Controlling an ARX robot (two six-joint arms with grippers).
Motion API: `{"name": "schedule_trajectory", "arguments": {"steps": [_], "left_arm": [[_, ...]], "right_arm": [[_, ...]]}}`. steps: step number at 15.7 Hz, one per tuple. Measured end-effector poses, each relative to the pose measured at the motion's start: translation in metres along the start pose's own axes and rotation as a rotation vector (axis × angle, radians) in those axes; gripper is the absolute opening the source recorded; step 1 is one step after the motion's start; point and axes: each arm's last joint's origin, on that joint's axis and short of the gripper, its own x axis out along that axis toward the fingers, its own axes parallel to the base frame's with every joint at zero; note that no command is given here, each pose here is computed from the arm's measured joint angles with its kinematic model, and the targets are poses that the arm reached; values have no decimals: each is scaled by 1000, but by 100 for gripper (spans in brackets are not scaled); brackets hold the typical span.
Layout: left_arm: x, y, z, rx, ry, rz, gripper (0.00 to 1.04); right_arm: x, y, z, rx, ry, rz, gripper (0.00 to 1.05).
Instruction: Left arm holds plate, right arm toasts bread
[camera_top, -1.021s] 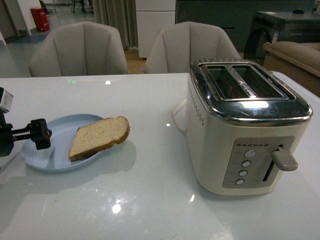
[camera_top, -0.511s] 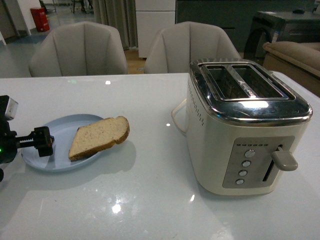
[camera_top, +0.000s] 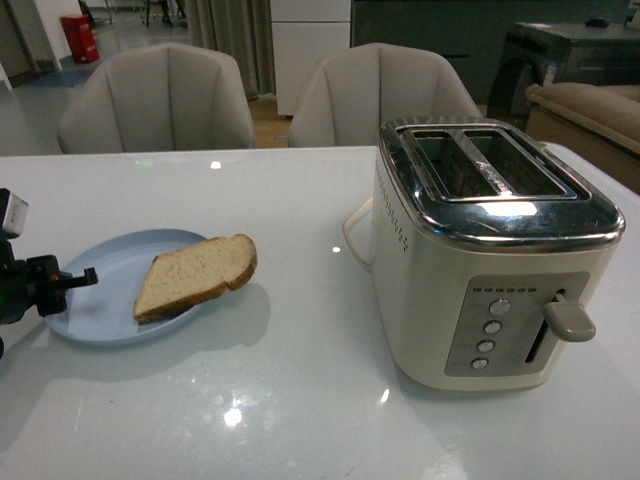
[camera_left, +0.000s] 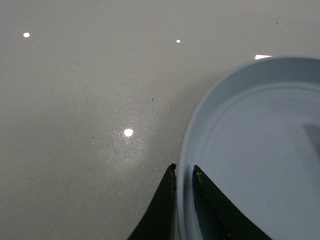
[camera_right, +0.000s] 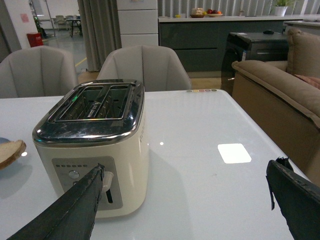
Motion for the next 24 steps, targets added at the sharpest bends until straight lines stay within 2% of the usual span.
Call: {"name": "schedule_trajectory", "arguments": {"steps": [1, 2, 4, 7, 13, 16, 20, 24], "left_arm": [[0, 0, 1, -14, -5, -11, 4], [1, 0, 1, -44, 1, -22, 2], [-3, -1, 5, -89, 12, -47, 2], [-21, -9, 23, -118, 45, -83, 2], [-98, -42, 66, -166, 99, -170, 2], [-142, -67, 95, -185, 139, -215, 2], [-199, -106, 134, -258, 48, -304, 2], [-198, -109, 136, -302, 62, -295, 2]], "right_arm": [[0, 0, 0, 0, 0, 0, 98], [0, 0, 0, 0, 0, 0, 98], [0, 0, 0, 0, 0, 0, 98], [0, 0, 0, 0, 0, 0, 98], [0, 0, 0, 0, 0, 0, 98], [0, 0, 0, 0, 0, 0, 98], [0, 0, 0, 0, 0, 0, 98], [0, 0, 0, 0, 0, 0, 98]]}}
